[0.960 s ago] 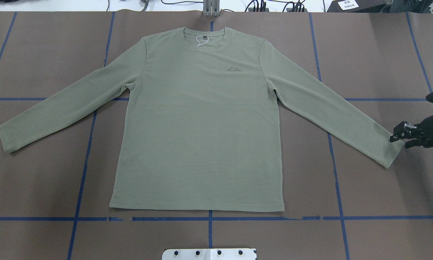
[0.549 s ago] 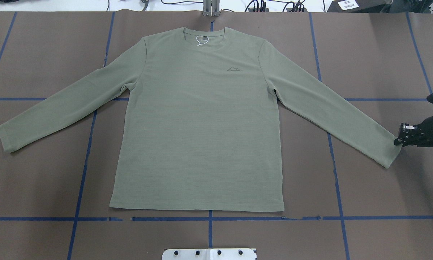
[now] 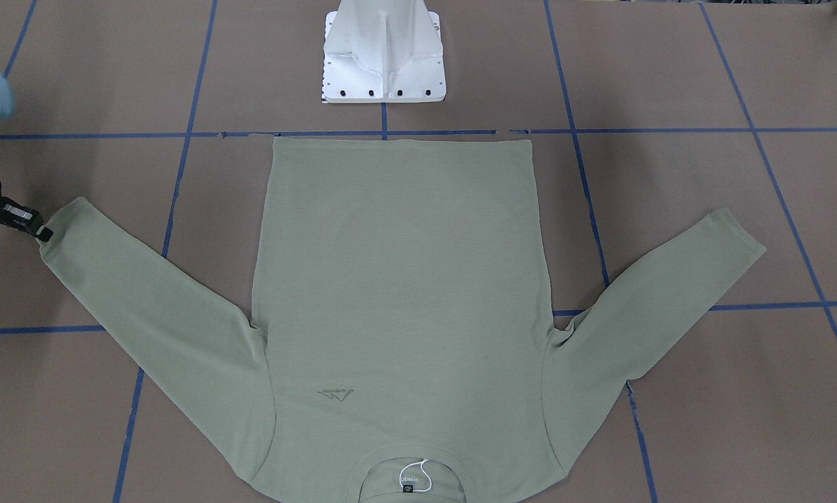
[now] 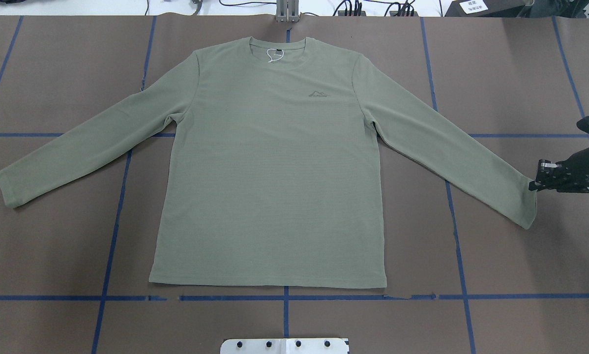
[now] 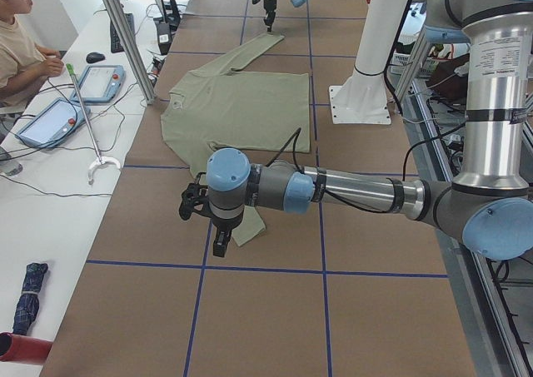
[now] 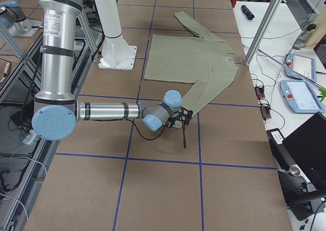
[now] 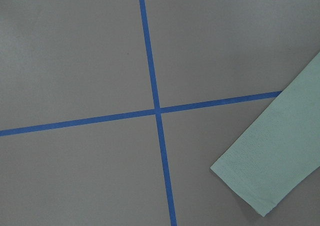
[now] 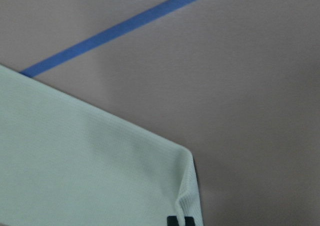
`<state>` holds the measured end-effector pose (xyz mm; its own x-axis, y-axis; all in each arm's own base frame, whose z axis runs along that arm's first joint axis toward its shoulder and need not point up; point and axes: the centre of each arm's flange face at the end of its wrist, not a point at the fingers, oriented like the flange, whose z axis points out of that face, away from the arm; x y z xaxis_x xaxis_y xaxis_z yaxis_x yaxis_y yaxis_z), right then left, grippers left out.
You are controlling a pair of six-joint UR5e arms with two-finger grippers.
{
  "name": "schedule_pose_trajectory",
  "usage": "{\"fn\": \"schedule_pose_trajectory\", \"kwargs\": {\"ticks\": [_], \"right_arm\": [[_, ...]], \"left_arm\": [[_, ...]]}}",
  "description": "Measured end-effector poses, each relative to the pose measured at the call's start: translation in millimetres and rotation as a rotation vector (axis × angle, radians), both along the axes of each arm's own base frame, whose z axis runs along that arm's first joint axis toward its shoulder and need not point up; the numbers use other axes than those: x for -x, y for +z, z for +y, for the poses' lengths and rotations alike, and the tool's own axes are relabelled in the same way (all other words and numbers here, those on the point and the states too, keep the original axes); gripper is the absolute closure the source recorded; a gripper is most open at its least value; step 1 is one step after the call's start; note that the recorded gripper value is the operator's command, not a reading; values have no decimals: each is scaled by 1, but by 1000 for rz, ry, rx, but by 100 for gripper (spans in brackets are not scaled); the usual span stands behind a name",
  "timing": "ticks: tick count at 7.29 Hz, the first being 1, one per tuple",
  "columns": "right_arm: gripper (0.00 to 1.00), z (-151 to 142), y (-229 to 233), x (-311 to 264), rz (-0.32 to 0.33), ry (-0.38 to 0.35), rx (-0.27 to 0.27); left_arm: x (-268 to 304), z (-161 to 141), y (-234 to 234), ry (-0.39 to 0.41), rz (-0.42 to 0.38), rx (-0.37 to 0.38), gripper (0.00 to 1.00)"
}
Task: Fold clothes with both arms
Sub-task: 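Lift the cuff with the right gripper and carry it across the shirt toward the collar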
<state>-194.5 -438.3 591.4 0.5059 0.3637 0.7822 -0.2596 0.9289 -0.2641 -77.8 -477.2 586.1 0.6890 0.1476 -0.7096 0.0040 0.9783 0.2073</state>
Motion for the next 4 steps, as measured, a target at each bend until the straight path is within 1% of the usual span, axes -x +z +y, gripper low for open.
{"fn": "schedule_pose_trajectory", "kwargs": {"ticks": [1,2,3,4], "right_arm": [[100,-10,-34,9,-41,32,4],[100,-31,-76,28,-86,71,22],[100,-58,-128,58,-121,104,58],[100,-84,-189,101,-127,132,93]], "left_arm": [[0,0,-1,0,1,-2,0],[0,-1,-2,0,1,-4,0],[0,-2,-3,0,2,-7,0],[0,-2,-5,0,3,-10,0]]}}
